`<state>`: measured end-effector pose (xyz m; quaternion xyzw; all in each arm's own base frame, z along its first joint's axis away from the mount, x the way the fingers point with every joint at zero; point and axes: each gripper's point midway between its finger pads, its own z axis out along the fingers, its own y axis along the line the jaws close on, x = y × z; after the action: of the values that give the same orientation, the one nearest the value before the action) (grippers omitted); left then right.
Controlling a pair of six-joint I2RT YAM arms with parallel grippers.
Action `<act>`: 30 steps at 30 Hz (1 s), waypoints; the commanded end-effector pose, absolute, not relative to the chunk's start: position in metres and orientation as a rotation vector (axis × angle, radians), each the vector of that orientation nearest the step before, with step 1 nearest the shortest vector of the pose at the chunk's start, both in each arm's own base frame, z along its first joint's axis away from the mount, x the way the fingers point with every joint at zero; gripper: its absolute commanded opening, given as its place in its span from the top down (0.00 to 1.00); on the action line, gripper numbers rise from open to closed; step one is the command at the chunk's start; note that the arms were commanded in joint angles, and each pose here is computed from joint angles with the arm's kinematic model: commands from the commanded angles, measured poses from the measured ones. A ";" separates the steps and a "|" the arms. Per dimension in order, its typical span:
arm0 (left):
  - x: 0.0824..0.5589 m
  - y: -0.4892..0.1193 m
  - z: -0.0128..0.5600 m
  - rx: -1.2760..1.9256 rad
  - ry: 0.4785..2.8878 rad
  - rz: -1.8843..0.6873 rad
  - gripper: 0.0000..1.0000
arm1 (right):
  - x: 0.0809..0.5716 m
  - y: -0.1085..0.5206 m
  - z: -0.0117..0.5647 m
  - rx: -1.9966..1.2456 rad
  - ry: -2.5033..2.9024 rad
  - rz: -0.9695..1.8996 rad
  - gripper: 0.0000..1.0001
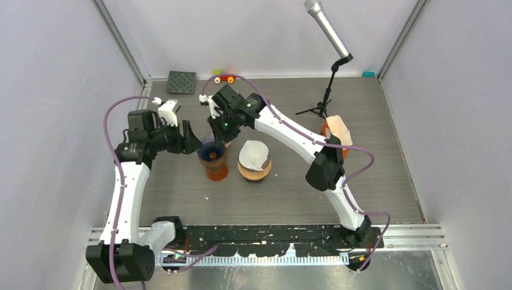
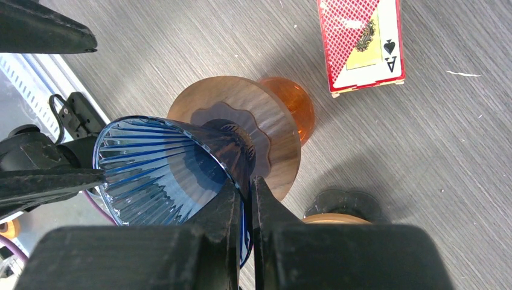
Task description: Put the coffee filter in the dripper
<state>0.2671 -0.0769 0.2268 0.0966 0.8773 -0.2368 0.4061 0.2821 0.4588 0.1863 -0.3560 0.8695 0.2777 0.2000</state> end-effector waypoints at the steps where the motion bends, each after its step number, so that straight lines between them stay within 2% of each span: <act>1: 0.276 -0.080 0.228 0.259 2.201 -0.592 0.40 | 0.288 0.465 0.195 -0.974 2.393 0.773 1.00; 7: 0.284 -0.086 0.215 0.277 2.254 -0.604 0.49 | 0.290 0.464 0.193 -0.978 2.395 0.756 1.00; 11: 0.286 -0.086 0.209 0.271 2.272 -0.609 0.61 | 0.291 0.465 0.192 -0.976 2.395 0.747 1.00; 17: 0.284 -0.096 0.205 0.327 2.273 -0.621 0.71 | 0.292 0.465 0.185 -0.981 2.407 0.737 1.00; 20: 0.282 -0.098 0.198 0.342 2.290 -0.622 0.81 | 0.292 0.465 0.181 -0.983 2.416 0.733 1.00; 24: 0.281 -0.099 0.189 0.343 2.327 -0.621 1.00 | 0.292 0.465 0.175 -0.991 2.428 0.724 1.00; 30: 0.280 -0.095 0.176 0.324 2.387 -0.599 1.00 | 0.293 0.466 0.168 -0.995 2.441 0.715 1.00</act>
<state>0.2821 -0.0962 0.1940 0.1092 0.8990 -0.2395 0.3499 0.2892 0.4621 0.1855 -0.3392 0.8767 0.2696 0.2087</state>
